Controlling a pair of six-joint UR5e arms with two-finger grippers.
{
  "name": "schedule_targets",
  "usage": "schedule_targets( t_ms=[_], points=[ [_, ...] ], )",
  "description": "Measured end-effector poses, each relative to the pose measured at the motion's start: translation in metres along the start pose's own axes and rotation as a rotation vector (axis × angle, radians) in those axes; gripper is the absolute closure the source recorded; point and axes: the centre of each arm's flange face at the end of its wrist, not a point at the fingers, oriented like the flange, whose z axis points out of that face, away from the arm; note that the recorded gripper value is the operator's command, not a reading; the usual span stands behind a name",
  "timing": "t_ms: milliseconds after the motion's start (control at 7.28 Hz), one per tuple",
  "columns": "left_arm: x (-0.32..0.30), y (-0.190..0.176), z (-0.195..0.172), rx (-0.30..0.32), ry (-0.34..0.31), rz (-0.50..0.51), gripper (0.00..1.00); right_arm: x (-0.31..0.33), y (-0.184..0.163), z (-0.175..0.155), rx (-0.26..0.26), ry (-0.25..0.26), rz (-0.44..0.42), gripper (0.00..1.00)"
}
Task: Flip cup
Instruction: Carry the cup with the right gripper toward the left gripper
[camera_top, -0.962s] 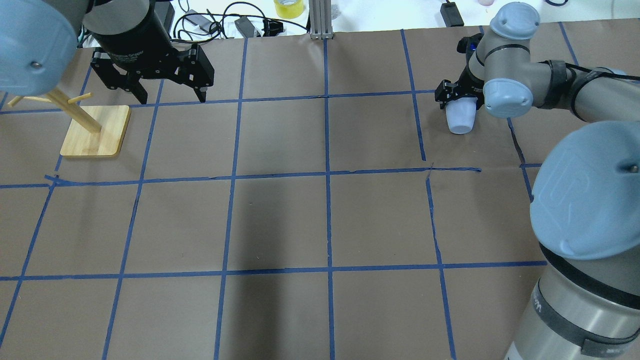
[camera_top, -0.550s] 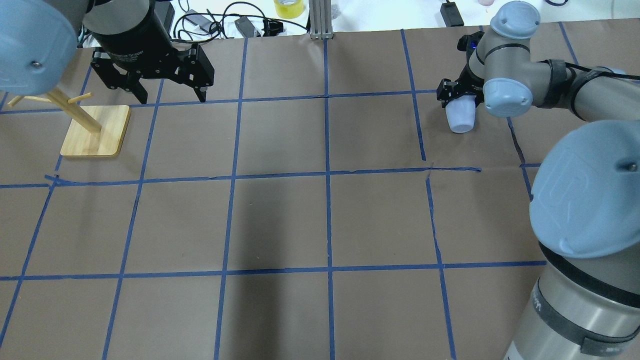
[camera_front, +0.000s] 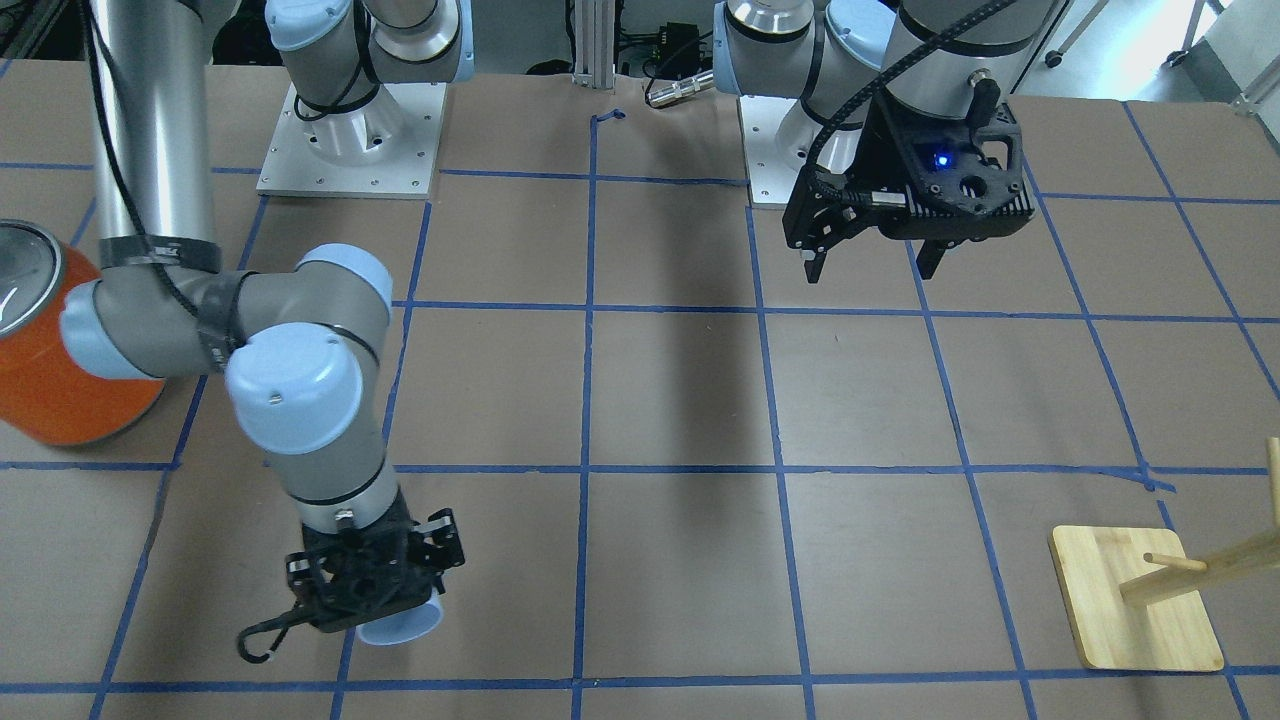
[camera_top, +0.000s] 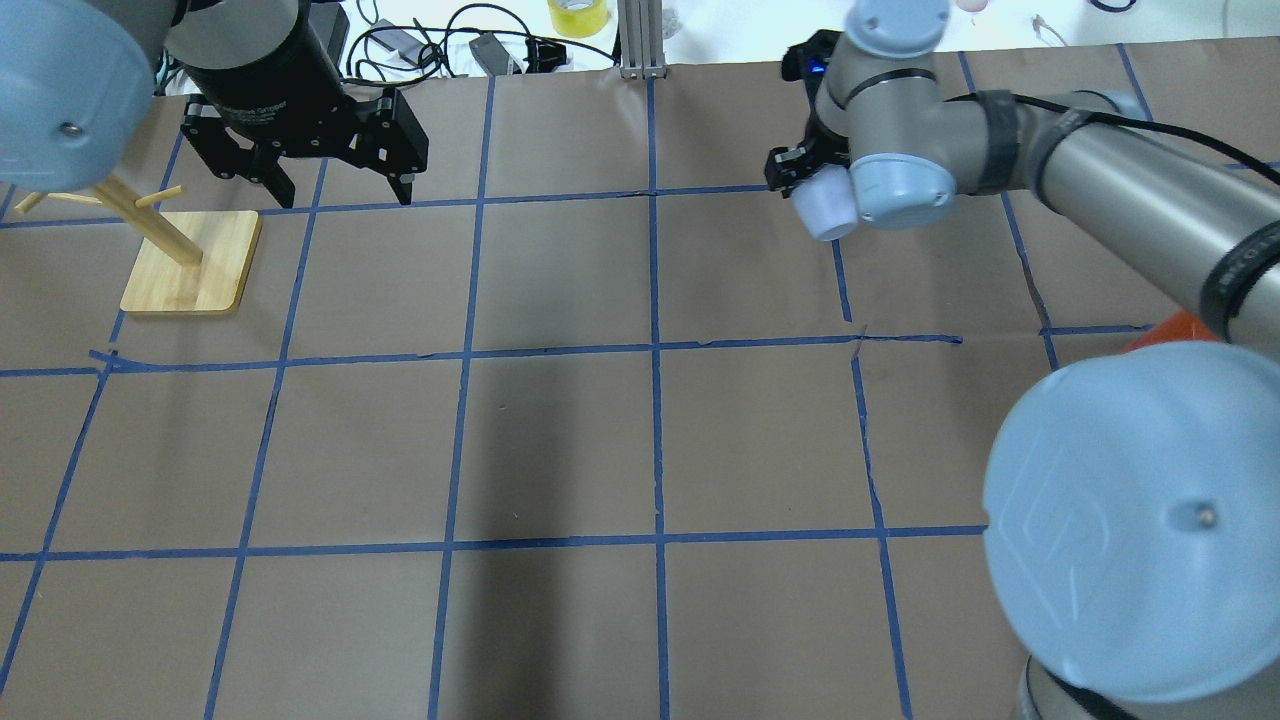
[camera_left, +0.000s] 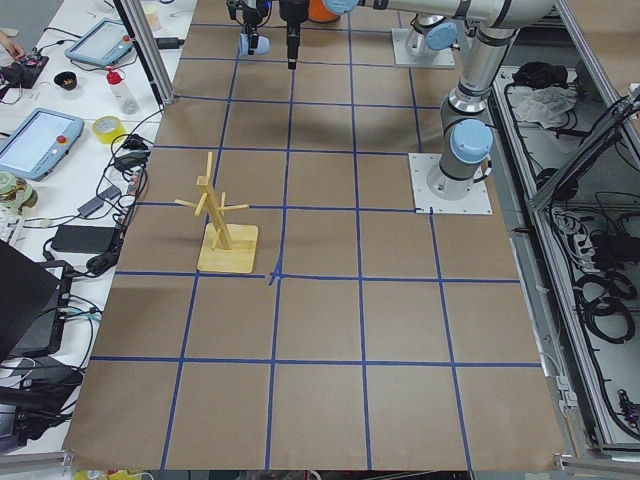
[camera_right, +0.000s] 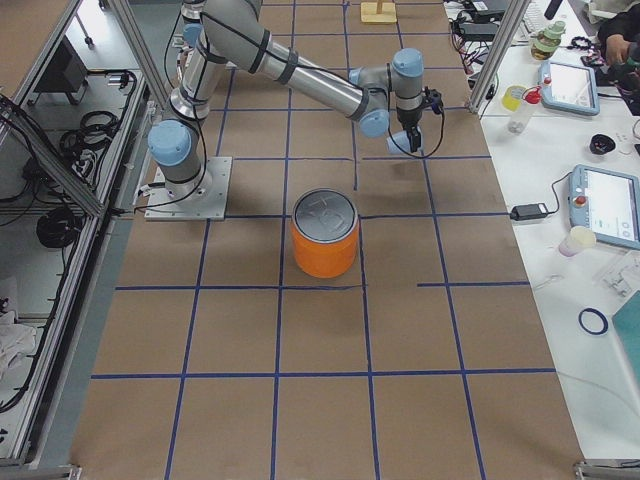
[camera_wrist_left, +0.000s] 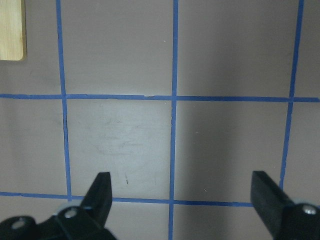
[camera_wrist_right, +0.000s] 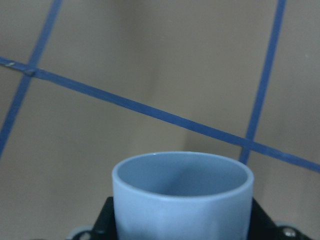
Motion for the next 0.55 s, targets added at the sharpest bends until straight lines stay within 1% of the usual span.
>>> schedule_targets(
  t_ms=[137,275,412,550],
  points=[
    [0.000,0.000,0.000,0.001,0.000,0.000,0.00,-0.043,-0.014,-0.005,0.019,-0.010,-0.222,0.90],
    [0.000,0.000,0.000,0.001,0.000,0.002,0.00,-0.084,-0.019,-0.003,0.027,-0.027,-0.426,0.90],
    [-0.001,0.000,-0.001,0.002,0.000,0.006,0.00,-0.127,-0.021,0.003,0.036,-0.045,-0.599,0.90],
    [-0.002,0.000,-0.002,0.003,0.000,0.008,0.00,-0.163,-0.020,0.009,0.051,-0.061,-0.729,0.90]
  ],
)
